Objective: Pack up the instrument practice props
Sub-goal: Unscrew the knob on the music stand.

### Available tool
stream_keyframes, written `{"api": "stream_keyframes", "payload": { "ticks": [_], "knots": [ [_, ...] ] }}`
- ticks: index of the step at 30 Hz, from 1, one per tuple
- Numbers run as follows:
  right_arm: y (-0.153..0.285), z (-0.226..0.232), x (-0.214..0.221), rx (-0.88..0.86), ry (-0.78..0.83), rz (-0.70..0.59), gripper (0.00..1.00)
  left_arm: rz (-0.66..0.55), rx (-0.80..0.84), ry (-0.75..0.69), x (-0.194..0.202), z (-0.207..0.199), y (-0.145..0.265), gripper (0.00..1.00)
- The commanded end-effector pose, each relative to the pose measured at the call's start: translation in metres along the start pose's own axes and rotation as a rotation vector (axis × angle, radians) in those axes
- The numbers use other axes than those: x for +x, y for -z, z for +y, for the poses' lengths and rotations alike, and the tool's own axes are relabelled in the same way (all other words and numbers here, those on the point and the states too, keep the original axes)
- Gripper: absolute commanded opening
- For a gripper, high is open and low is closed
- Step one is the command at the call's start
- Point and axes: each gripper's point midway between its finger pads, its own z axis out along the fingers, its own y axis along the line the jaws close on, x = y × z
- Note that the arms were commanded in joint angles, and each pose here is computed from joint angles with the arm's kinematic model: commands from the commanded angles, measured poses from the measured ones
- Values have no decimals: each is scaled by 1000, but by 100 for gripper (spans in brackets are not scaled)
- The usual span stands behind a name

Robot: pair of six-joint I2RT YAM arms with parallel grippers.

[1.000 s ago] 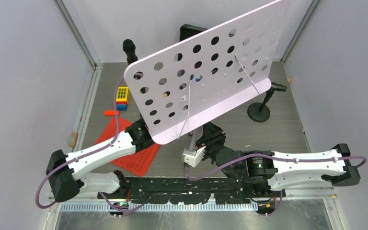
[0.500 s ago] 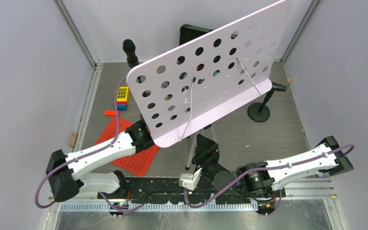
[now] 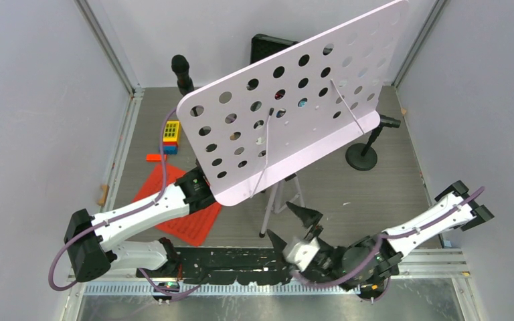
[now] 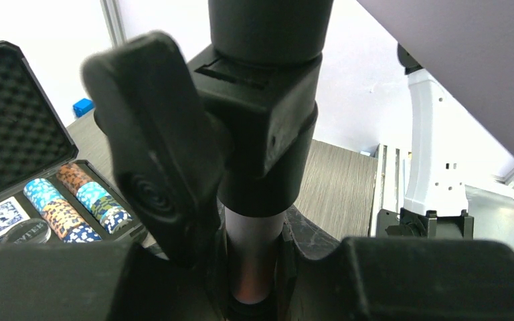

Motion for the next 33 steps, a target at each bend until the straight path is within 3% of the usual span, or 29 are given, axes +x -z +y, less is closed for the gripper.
{"api": "stream_keyframes", "payload": {
  "ticks": [1, 6, 10, 16, 24, 33],
  "knots": [
    [11, -14, -34, 5, -816, -183, 86, 35, -23, 67, 8, 0, 7, 0],
    [21, -37, -29, 84, -1437, -321, 86, 35, -21, 68, 8, 0, 7, 0],
    [22, -45, -18, 170, -1748, -362, 85, 33, -19, 68, 7, -1, 7, 0],
    [15, -46, -16, 274, -1823, -304, 84, 30, -19, 70, 5, -1, 8, 0],
    [16, -73, 40, 525, -2173, -320, 77, 33, -10, 77, 6, -3, 7, 0],
    [13, -92, 45, 591, -2237, -392, 64, 39, -6, 80, 6, -3, 5, 0]
  ]
}}
